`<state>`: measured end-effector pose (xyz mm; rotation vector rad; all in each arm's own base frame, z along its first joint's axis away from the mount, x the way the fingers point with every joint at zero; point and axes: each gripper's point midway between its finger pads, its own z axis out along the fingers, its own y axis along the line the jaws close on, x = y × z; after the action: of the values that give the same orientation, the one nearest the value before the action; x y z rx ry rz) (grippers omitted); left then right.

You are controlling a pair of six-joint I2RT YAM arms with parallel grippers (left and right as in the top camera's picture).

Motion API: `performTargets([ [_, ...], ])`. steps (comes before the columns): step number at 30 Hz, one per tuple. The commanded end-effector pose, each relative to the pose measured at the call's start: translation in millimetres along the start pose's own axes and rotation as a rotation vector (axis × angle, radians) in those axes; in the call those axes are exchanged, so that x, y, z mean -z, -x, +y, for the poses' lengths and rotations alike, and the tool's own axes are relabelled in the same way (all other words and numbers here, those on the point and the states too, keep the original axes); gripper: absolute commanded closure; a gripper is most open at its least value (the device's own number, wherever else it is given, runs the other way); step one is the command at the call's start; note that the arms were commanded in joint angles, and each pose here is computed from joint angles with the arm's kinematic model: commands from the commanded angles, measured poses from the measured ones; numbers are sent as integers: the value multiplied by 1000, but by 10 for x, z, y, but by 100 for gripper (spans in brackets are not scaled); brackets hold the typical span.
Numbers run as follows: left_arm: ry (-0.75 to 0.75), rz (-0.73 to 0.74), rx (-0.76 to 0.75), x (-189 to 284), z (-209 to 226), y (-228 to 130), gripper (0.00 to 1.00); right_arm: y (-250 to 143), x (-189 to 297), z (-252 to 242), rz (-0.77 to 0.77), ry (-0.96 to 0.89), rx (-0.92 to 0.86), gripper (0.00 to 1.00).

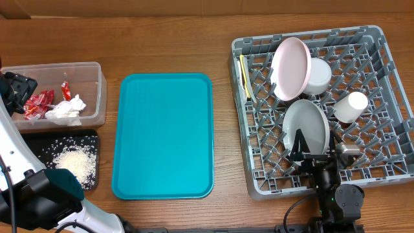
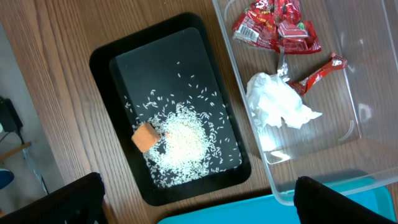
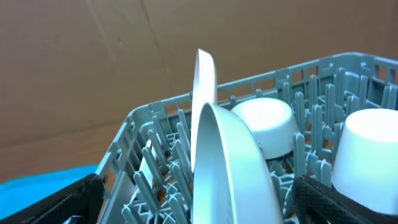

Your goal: Sort waste into correct bins and load items into the dishwasher rack

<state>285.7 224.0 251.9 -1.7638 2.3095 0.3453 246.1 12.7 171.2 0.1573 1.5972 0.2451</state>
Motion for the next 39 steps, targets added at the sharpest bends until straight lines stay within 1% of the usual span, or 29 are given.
performTargets([
  [1, -9, -28, 25, 94, 26, 22, 0, -8, -1, -27, -8, -10, 18, 0],
  [33, -7, -30, 24, 93, 27, 23, 0, -8, -1, -27, -8, -10, 18, 0],
  [37, 5, -23, -1, 92, 43, -4, 0, -8, -1, -27, -8, -10, 18, 0],
  [39, 14, -11, -47, 114, 58, -58, 0, -8, -1, -27, -8, -10, 18, 0],
])
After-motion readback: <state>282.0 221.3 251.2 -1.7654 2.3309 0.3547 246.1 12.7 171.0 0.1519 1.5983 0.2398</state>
